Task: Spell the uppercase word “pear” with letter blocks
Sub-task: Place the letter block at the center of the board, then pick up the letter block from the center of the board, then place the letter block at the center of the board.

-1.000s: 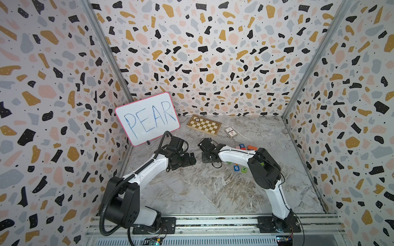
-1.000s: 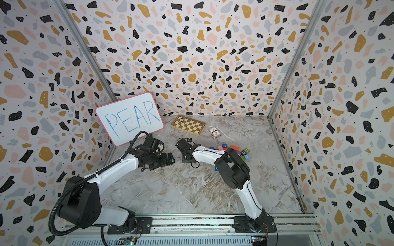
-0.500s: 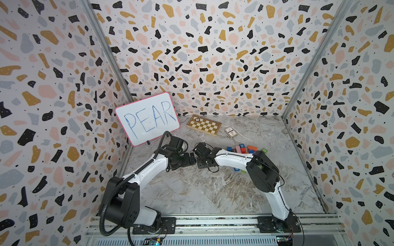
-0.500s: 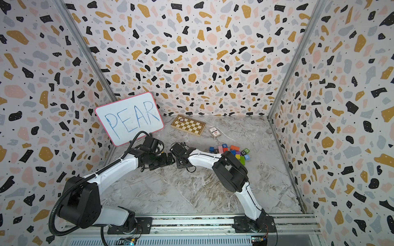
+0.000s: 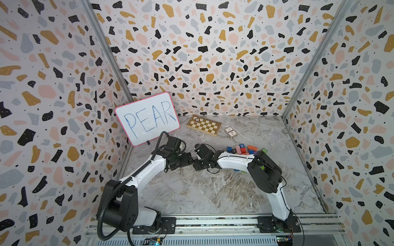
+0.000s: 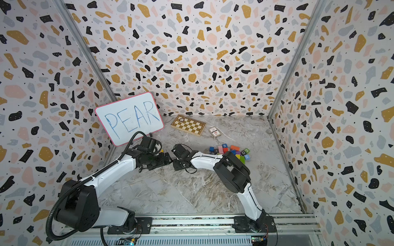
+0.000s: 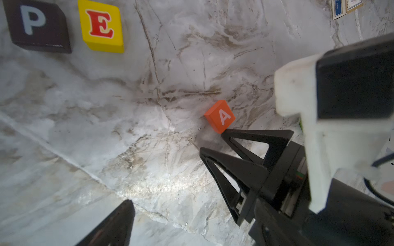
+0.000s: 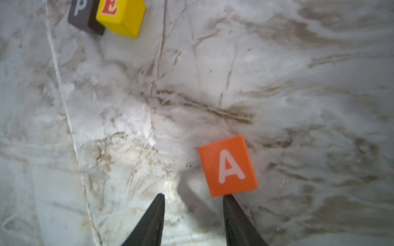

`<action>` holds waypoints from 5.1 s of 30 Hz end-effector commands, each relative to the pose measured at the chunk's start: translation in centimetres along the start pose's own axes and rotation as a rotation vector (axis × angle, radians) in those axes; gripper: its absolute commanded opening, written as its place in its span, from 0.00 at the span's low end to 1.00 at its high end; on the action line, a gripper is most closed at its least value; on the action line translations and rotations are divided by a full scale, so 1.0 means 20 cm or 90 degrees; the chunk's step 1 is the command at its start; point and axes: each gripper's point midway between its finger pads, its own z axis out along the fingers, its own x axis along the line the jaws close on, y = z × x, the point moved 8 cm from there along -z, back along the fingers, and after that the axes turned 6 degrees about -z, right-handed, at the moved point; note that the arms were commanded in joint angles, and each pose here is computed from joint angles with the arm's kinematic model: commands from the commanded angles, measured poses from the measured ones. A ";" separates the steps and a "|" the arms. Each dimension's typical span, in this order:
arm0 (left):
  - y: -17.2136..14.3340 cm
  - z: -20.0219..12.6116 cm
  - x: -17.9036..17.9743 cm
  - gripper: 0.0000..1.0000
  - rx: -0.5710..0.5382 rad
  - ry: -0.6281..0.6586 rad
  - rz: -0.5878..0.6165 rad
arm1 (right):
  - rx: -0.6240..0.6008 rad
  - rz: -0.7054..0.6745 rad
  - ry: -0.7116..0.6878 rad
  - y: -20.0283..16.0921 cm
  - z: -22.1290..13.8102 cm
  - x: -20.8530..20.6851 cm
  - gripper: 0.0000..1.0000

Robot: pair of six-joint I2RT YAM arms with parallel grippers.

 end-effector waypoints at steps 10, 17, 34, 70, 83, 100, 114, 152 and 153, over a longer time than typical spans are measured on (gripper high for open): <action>0.01 0.14 -0.06 0.80 0.040 0.002 -0.041 | -0.057 -0.166 0.058 -0.16 -0.21 -0.07 0.64; 0.04 0.34 -0.13 0.80 0.094 0.051 -0.049 | -0.075 -0.173 0.074 -0.25 -0.26 -0.18 0.83; 0.09 0.60 -0.17 0.76 0.128 0.180 -0.005 | -0.102 -0.141 0.097 -0.25 -0.32 -0.30 0.84; 0.07 0.55 -0.11 0.62 0.102 0.296 0.070 | -0.100 -0.119 0.122 -0.27 -0.29 -0.34 0.84; 0.10 0.57 -0.12 0.40 0.097 0.297 0.072 | -0.098 -0.119 0.122 -0.27 -0.28 -0.34 0.85; 0.27 0.55 -0.10 0.32 0.057 0.293 0.072 | -0.098 -0.134 0.129 -0.23 -0.26 -0.30 0.89; 0.48 0.53 -0.09 0.31 0.010 0.293 0.072 | -0.096 -0.142 0.137 -0.22 -0.24 -0.27 0.90; 0.54 0.59 -0.02 0.36 0.024 0.294 0.060 | -0.096 -0.142 0.145 -0.25 -0.25 -0.25 0.94; 0.54 0.59 -0.02 0.36 0.024 0.293 0.060 | -0.095 -0.141 0.145 -0.26 -0.25 -0.25 0.94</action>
